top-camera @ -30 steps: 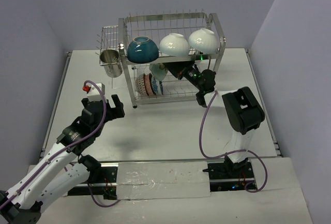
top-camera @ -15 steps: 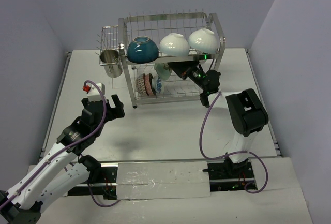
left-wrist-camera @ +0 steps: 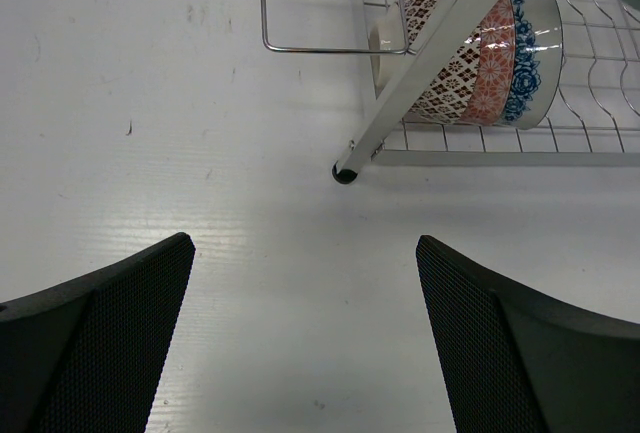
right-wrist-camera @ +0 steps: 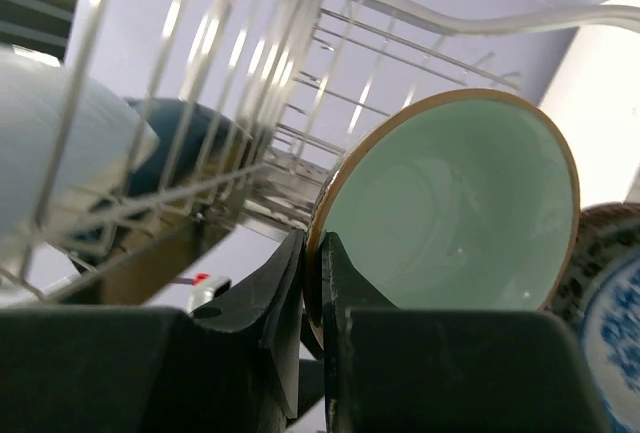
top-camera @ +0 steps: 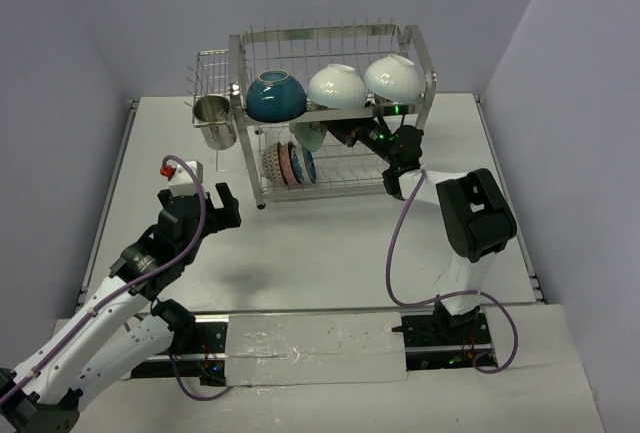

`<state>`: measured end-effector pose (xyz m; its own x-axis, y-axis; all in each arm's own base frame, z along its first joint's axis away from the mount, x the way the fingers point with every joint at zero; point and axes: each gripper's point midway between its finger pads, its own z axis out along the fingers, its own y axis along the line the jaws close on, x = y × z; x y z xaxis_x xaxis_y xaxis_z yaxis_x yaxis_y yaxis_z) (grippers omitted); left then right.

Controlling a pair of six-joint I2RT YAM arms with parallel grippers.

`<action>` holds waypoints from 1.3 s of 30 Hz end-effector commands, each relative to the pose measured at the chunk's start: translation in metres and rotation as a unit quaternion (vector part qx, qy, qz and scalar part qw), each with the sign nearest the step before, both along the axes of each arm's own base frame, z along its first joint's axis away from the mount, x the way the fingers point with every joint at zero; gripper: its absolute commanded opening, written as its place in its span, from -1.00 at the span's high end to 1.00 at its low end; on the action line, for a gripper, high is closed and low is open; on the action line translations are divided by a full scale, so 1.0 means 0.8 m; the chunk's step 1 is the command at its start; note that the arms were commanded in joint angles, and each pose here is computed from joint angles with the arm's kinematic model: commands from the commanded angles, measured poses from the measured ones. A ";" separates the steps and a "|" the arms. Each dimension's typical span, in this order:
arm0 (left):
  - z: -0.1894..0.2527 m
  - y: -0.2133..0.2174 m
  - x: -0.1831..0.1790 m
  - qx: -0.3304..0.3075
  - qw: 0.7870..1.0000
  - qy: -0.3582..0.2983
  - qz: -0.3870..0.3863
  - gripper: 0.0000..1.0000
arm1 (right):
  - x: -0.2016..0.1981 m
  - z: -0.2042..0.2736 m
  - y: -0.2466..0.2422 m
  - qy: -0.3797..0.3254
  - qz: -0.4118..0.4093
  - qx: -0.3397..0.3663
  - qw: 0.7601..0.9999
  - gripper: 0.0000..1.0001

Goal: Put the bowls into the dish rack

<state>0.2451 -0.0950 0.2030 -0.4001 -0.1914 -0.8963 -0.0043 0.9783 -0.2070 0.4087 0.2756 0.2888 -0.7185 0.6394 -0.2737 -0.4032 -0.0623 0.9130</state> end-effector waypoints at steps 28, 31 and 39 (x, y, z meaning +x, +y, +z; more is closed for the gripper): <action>0.016 -0.002 0.005 -0.008 1.000 -0.020 -0.002 -0.98 | -0.027 0.007 -0.060 -0.129 -0.058 0.018 0.990 1.00; 0.017 -0.001 0.005 -0.009 1.000 -0.021 -0.001 -0.98 | -0.023 -0.004 -0.058 -0.122 -0.055 0.017 0.991 1.00; 0.016 -0.002 0.005 -0.008 1.000 -0.020 -0.001 -0.99 | -0.013 -0.017 -0.053 -0.112 -0.040 0.029 0.993 1.00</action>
<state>0.2450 -0.0951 0.2030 -0.4002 -0.1913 -0.8962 -0.0040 0.9783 -0.2071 0.4099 0.2523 0.1769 -0.7464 0.6405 -0.1810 -0.1904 0.0551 0.9802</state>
